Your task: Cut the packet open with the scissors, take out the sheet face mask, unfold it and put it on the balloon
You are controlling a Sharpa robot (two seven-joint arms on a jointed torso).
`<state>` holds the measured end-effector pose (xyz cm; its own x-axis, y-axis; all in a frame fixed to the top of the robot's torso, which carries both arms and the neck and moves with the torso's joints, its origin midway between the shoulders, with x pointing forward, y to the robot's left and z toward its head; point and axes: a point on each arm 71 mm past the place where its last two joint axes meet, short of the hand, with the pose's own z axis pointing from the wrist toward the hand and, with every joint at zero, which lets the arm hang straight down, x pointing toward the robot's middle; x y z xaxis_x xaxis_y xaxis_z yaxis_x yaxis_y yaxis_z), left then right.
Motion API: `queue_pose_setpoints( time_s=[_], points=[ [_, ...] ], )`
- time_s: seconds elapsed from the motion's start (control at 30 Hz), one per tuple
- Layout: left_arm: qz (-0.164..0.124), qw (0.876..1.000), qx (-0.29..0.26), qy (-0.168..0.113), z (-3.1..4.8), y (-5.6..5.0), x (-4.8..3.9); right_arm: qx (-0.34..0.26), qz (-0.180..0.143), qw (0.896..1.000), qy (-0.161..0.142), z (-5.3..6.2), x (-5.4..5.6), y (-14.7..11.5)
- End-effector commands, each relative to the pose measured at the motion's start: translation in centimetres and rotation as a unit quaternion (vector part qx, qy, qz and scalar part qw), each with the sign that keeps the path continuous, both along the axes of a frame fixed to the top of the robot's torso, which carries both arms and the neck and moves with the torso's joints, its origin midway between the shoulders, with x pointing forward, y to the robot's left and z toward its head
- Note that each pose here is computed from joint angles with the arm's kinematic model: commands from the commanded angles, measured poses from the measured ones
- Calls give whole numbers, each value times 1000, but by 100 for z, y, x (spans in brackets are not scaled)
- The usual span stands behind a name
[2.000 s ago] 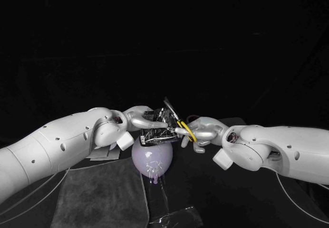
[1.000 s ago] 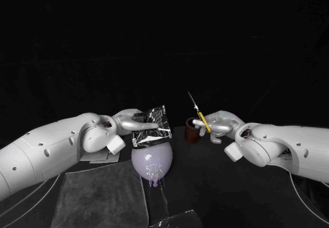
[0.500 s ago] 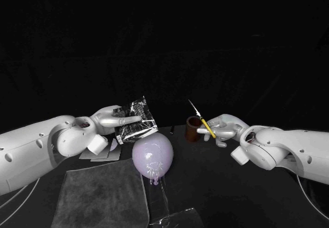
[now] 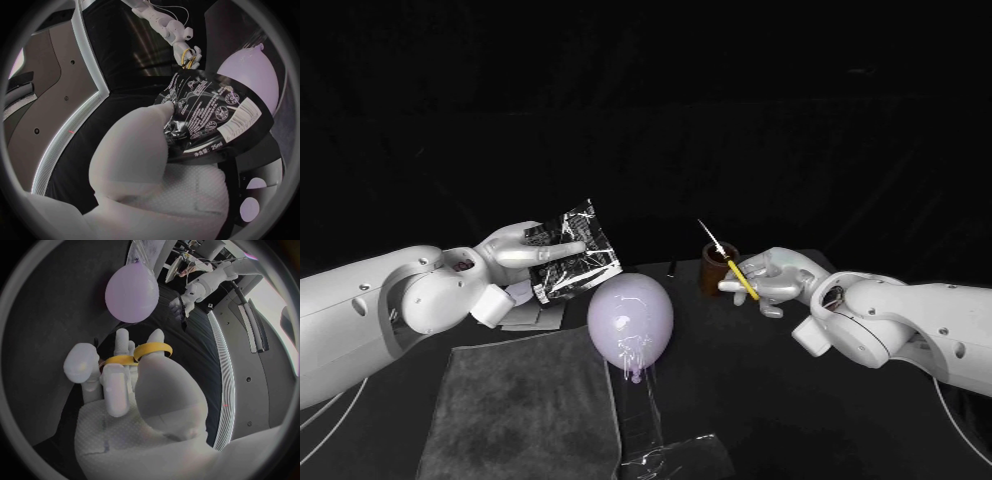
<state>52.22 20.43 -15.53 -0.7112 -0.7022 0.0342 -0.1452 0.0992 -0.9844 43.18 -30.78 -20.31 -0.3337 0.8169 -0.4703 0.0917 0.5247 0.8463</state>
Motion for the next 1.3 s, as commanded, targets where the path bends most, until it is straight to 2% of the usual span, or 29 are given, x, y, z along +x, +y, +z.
queue_pose_setpoints(
  time_s=[0.03, 0.17, 0.3, 0.33, 0.47, 0.63, 0.8, 0.97, 1.1, 1.3],
  points=[
    [10, 1000, -1, -2, -48, 59, -40, 23, -5, 1000, -18, 27, 17, 35],
    [0, 1000, 7, 13, -179, 137, -123, 39, -16, 999, -24, 35, 51, 43],
    [-26, 999, 6, 33, -336, 220, -224, 50, -25, 998, -27, 42, 97, 43],
    [-35, 999, 5, 41, -387, 258, -255, 53, -28, 998, -28, 45, 114, 41],
    [-59, 996, 11, 60, -511, 389, -328, 59, -35, 997, -30, 57, 156, 26],
    [-78, 992, 65, 76, -664, 591, -401, 61, -44, 997, -34, 85, 209, -9],
    [-78, 985, 128, 86, -804, 715, -450, 62, -48, 996, -37, 95, 243, -30],
    [-68, 973, 199, 98, -933, 843, -472, 64, -48, 996, -38, 99, 272, -24],
    [-59, 959, 260, 91, -994, 914, -476, 64, -48, 996, -38, 101, 276, -26],
    [-29, 947, 311, 70, -1037, 934, -448, 65, -47, 996, -38, 106, 280, -20]
  ],
)
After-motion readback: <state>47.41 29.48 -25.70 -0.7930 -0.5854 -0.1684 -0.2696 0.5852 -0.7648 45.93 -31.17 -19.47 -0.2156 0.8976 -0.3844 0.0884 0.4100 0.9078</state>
